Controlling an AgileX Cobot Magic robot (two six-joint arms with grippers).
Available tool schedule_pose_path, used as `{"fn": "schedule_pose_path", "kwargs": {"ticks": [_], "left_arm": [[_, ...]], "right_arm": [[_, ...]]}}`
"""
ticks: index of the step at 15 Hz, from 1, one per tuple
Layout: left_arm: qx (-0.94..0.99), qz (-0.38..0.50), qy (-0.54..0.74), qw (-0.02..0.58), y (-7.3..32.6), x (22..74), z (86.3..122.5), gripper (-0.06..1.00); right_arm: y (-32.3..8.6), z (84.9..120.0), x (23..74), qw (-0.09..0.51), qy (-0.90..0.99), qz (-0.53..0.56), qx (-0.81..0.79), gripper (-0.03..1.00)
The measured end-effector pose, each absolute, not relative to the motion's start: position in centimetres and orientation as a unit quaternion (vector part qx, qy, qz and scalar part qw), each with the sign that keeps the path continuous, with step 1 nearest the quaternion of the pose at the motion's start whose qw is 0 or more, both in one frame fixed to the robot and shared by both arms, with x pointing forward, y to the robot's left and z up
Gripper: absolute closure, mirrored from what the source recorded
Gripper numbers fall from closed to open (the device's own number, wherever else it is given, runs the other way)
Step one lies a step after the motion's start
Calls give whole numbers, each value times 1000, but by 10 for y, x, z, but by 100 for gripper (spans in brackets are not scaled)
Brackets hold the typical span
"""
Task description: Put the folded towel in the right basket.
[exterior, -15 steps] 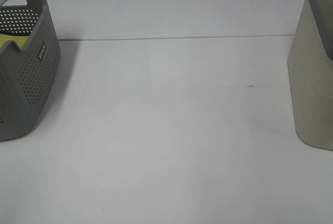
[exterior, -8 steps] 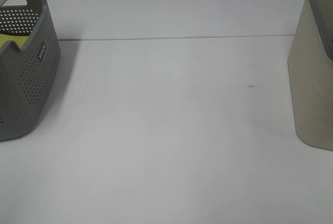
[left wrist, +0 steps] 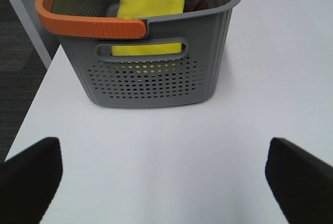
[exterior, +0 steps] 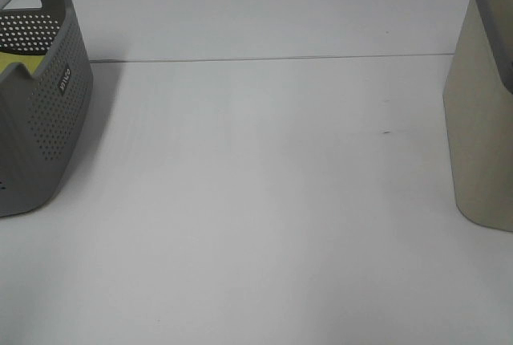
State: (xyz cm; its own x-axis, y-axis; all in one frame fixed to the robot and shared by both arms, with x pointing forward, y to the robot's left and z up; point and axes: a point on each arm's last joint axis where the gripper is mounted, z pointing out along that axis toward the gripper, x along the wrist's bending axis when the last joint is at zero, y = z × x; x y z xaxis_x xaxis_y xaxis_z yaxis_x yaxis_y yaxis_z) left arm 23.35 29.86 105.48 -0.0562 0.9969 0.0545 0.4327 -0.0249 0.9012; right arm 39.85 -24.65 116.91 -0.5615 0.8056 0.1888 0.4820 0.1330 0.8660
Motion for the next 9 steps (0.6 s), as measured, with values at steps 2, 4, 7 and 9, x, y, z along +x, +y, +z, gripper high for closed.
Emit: {"fn": "schedule_pose_path", "kwargs": {"ticks": [2, 4, 7, 9], "left_arm": [[591, 403, 604, 350, 299, 234, 1055, -4], [591, 403, 604, 350, 299, 234, 1055, -4], [591, 403, 604, 350, 299, 234, 1055, -4], [591, 403, 604, 350, 299, 234, 1055, -4]], "right_arm": [[-243, 1173, 357, 150, 755, 467, 436, 30], [-252, 1177, 318, 180, 745, 448, 460, 30], [-269, 1178, 257, 256, 702, 441, 498, 30], [-278, 1176, 235, 300, 675, 437, 513, 30]]}}
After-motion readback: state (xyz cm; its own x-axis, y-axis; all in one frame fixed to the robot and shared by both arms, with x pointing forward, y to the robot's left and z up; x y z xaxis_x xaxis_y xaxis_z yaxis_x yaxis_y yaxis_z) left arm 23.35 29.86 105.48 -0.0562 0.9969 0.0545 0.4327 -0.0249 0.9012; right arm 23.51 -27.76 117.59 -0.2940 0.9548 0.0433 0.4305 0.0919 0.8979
